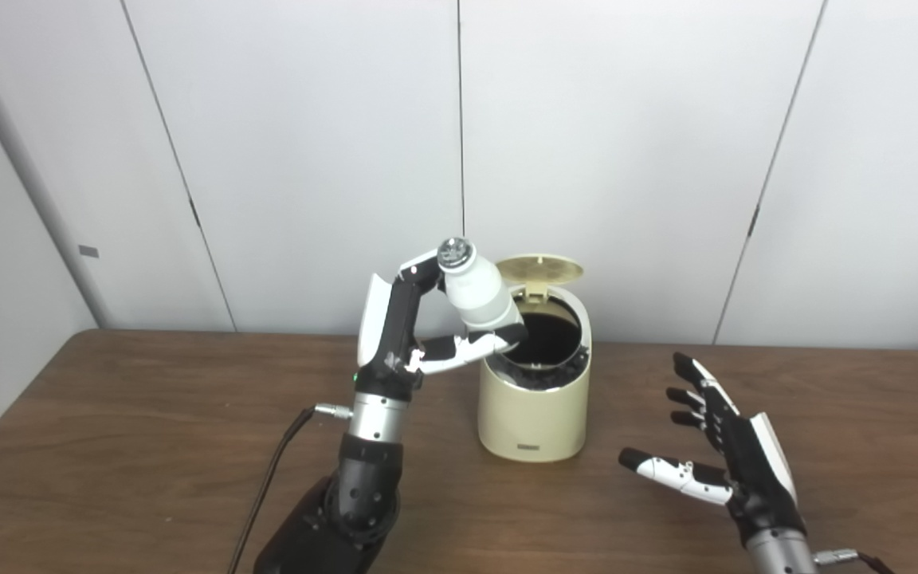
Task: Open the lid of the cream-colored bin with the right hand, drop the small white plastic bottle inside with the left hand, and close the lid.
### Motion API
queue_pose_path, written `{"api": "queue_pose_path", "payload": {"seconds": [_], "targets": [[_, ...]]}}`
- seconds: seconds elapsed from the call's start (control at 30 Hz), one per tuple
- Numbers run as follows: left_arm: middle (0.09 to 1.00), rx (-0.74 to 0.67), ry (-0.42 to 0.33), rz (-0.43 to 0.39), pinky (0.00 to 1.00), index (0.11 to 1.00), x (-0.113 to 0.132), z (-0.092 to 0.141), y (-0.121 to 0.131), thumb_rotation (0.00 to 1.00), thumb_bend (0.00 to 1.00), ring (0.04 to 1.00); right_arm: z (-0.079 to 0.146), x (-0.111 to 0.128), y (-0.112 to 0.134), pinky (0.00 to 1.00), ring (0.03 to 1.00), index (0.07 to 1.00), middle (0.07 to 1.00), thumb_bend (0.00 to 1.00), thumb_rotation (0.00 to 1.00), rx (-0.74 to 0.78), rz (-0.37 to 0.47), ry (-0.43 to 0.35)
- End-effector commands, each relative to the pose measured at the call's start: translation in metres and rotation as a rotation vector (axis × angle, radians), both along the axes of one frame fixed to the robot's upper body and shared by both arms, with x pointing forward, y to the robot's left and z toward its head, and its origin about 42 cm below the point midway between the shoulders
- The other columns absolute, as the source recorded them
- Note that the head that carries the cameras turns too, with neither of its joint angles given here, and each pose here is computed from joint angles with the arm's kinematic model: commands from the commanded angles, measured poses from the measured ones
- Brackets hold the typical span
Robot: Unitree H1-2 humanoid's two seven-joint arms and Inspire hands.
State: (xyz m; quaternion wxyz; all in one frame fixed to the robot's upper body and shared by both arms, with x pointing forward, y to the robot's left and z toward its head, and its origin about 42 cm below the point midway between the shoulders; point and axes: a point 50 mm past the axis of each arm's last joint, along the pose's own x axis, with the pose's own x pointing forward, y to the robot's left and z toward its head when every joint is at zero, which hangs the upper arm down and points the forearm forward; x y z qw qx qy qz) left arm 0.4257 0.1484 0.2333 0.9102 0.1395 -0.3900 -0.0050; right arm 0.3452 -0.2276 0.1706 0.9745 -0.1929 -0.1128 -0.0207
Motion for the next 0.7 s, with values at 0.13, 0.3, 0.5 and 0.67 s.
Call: {"api": "queue_pose_path", "payload": {"seconds": [0.13,0.3,0.5,0.67], "targets": [[0.49,0.004,-0.103,0.01,0.36,0.491,0.013,0.026,-0.005,0.0,0.5,0.423,0.017,0.004,0.005,0.76,0.838,0.9,0.917,0.86,0.32,0.02,0.007,-0.085],[0.491,0.017,-0.107,0.029,0.37,0.487,0.017,0.022,-0.007,0.0,0.51,0.429,0.018,0.004,0.006,0.76,0.843,0.899,0.916,0.86,0.33,0.019,0.007,-0.093],[0.49,0.027,-0.116,0.045,0.38,0.488,0.021,0.02,-0.011,0.0,0.51,0.432,0.018,0.003,0.007,0.77,0.845,0.9,0.918,0.86,0.33,0.026,0.006,-0.094],[0.491,0.034,-0.123,0.051,0.39,0.484,0.023,0.018,-0.016,0.0,0.51,0.439,0.018,0.003,0.007,0.77,0.849,0.901,0.921,0.86,0.34,0.021,0.005,-0.099]]}}
